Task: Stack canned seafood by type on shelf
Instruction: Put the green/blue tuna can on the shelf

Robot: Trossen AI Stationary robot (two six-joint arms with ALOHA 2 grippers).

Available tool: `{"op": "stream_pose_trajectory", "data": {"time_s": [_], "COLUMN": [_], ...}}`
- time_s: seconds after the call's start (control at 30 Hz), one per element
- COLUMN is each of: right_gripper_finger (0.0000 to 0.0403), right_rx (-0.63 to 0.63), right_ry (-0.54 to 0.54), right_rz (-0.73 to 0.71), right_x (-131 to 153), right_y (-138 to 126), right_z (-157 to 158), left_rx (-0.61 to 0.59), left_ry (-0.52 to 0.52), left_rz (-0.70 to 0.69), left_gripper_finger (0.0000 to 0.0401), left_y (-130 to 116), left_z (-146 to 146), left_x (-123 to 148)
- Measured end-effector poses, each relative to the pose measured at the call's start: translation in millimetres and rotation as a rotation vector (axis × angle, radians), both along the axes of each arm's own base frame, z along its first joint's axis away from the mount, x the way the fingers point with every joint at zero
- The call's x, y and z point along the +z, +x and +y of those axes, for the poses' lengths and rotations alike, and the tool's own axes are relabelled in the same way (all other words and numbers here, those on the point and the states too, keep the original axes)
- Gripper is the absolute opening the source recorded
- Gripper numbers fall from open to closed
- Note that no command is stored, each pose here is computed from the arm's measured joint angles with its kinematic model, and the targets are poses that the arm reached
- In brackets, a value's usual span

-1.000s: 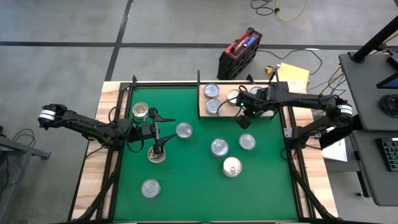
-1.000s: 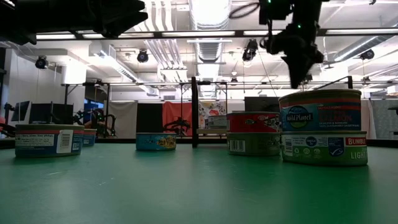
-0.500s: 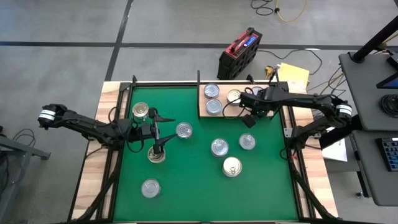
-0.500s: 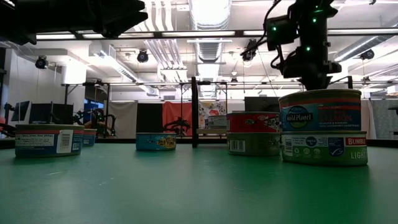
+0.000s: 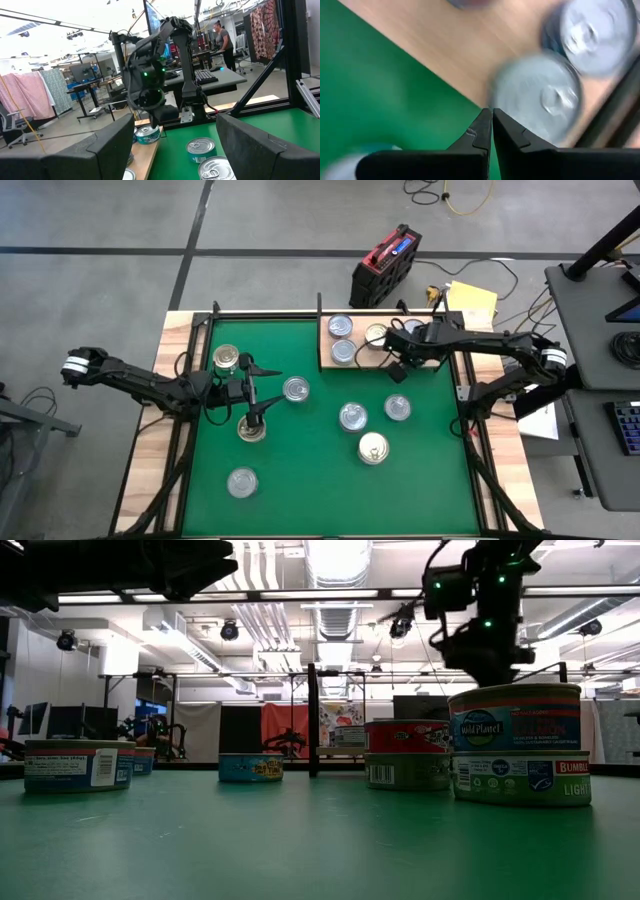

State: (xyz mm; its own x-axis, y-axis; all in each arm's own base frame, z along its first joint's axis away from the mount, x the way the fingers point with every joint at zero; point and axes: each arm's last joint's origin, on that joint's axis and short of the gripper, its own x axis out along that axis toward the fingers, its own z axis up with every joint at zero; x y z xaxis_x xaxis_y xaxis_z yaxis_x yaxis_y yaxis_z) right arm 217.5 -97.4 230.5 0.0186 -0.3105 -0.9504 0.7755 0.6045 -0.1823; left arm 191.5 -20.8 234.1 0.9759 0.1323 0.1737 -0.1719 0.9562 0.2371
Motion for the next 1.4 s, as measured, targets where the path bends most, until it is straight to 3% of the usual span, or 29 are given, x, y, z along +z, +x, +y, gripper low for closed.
{"op": "stream_pose_trajectory", "data": {"time_s": [0.17,0.43,1.4], "right_gripper_finger": [0.0009,0.0009,0.0009], "right_rx": [0.051,0.045,0.024], "right_ry": [-0.012,0.055,0.061], "right_rz": [-0.086,0.039,0.234], "right_x": [-6.0,-24.7,-24.8], "right_y": [16.1,17.8,1.2], "right_z": [-5.6,-5.9,-1.3], "left_rx": [0.0,0.0,0.0], "left_ry": [0.0,0.0,0.001], "left_rz": [0.0,0.001,0.007], "left_gripper_finger": [0.0266,0.0266,0.0266], "left_y": [0.1,0.0,0.1], "left_z": [0.0,0.0,0.0], "left_x": [-0.1,-0.1,-0.7]}}
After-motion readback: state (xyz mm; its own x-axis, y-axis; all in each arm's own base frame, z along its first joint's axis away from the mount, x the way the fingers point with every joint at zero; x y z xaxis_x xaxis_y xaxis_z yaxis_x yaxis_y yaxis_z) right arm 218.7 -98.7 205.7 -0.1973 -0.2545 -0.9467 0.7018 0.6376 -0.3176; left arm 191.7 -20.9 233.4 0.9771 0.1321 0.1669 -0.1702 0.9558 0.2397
